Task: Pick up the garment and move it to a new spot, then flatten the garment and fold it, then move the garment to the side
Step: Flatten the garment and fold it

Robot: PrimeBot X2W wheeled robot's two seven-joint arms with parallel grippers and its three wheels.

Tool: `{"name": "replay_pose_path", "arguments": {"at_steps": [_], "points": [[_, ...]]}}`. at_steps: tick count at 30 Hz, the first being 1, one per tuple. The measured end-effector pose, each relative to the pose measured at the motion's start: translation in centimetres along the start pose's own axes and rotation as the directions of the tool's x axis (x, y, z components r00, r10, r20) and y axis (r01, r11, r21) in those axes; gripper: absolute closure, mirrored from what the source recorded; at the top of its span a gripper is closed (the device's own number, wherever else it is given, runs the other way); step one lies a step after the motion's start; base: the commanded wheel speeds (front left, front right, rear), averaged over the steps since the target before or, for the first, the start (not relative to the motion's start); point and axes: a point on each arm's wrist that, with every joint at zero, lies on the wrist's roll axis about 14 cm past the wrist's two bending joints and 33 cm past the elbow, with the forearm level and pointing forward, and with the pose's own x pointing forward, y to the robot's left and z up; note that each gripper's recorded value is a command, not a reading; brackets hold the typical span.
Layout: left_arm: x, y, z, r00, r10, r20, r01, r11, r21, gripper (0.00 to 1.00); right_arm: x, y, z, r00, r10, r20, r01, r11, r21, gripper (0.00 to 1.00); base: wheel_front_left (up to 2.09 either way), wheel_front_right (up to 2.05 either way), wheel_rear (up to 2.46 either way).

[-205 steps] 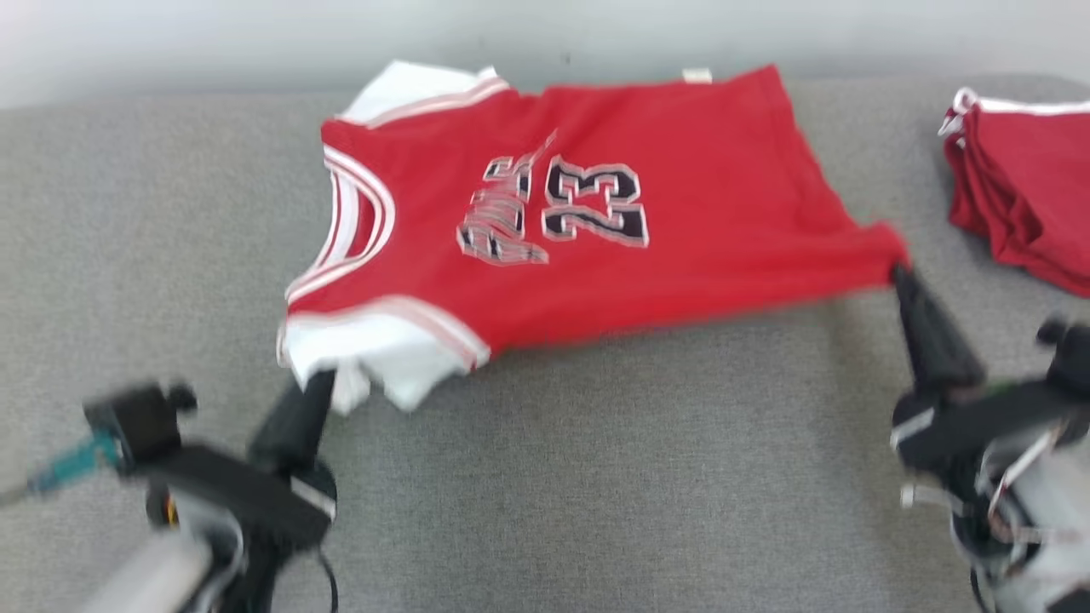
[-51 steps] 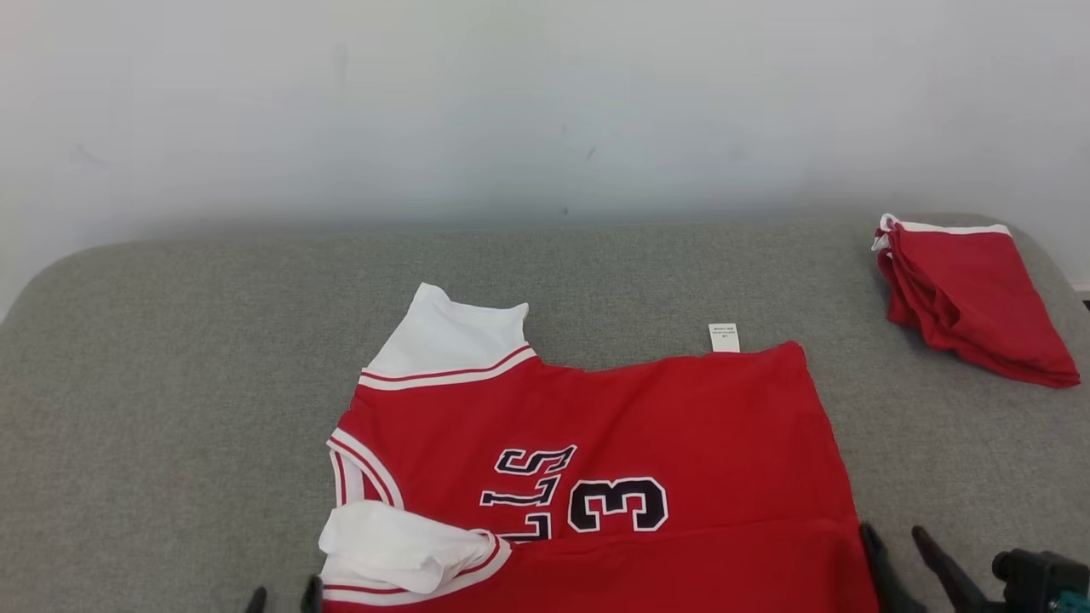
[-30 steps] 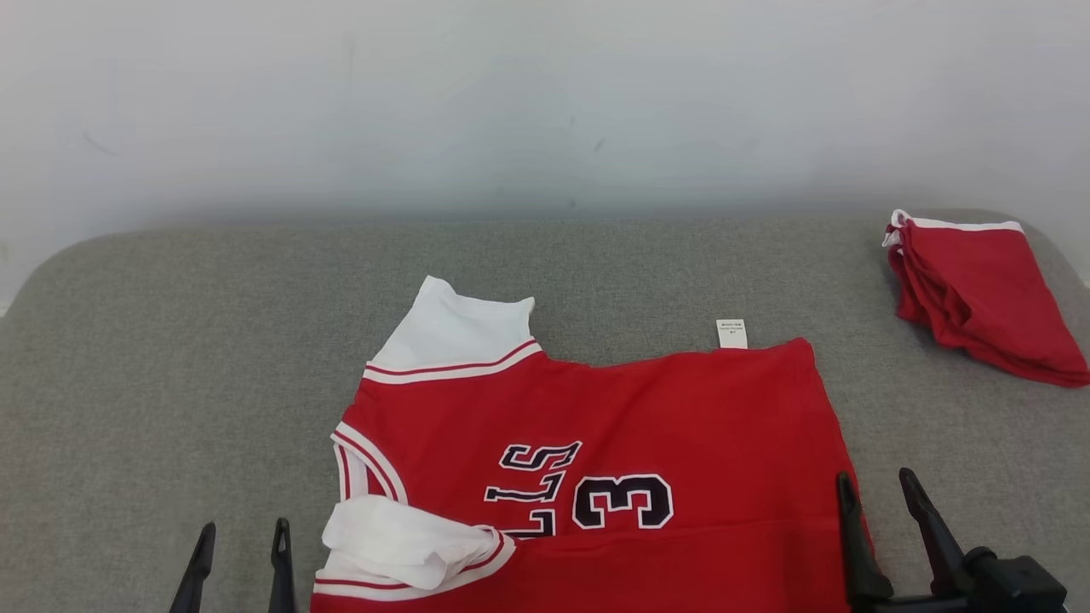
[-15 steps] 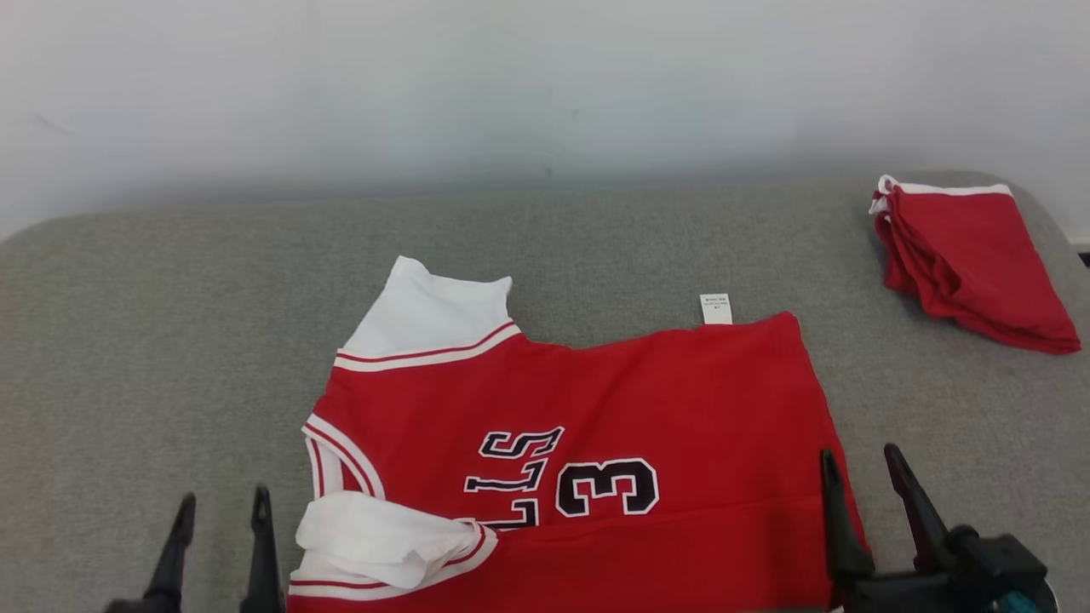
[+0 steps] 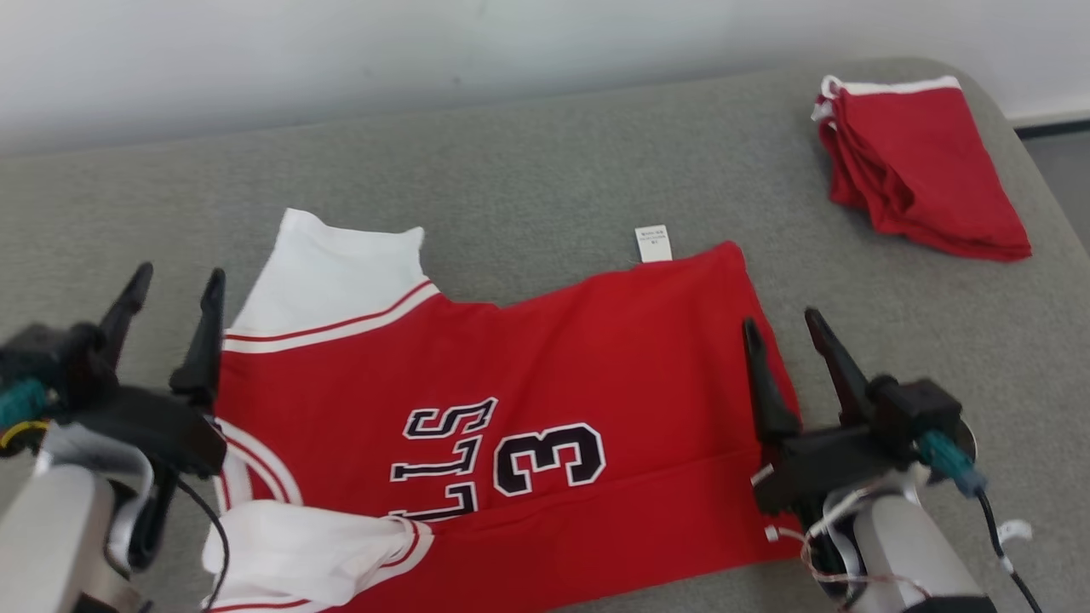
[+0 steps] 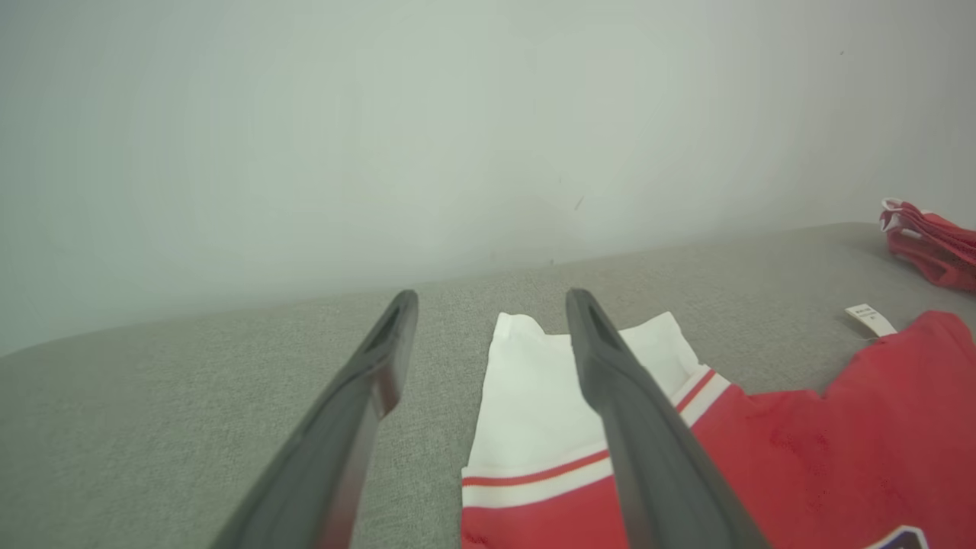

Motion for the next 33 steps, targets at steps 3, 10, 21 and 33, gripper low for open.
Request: {"name": "replay_pose_path", "arguments": {"at_steps": [3, 10, 21, 33], "points": [[2.3, -0.6, -1.1, 0.994, -0.060, -0.090, 0.059, 0.998, -0.019, 0.00, 1.3, -0.5, 0.6, 1.000, -0.006, 0.012, 0.006, 1.000, -0.005, 0.00, 0.00, 0.00, 0.00], [6.3, 0.1, -3.7, 0.959, -0.118, -0.258, 0.121, 0.993, -0.001, 0.00, 2.8, -1.5, 0.0, 1.000, -0.028, -0.012, 0.028, 1.000, -0.009, 0.00, 0.00, 0.00, 0.00], [10.7, 0.2, -8.9, 0.903, -0.142, -0.405, 0.156, 0.988, 0.000, 0.00, 3.1, -3.2, -3.1, 0.993, -0.076, -0.089, 0.076, 0.997, 0.000, 0.00, 0.00, 0.00, 0.00], [11.8, -1.1, -11.7, 0.866, -0.166, -0.472, 0.190, 0.982, 0.003, 1.00, 2.9, -4.1, -3.6, 0.989, -0.100, -0.106, 0.099, 0.995, -0.014, 0.00, 0.00, 0.00, 0.00]]}}
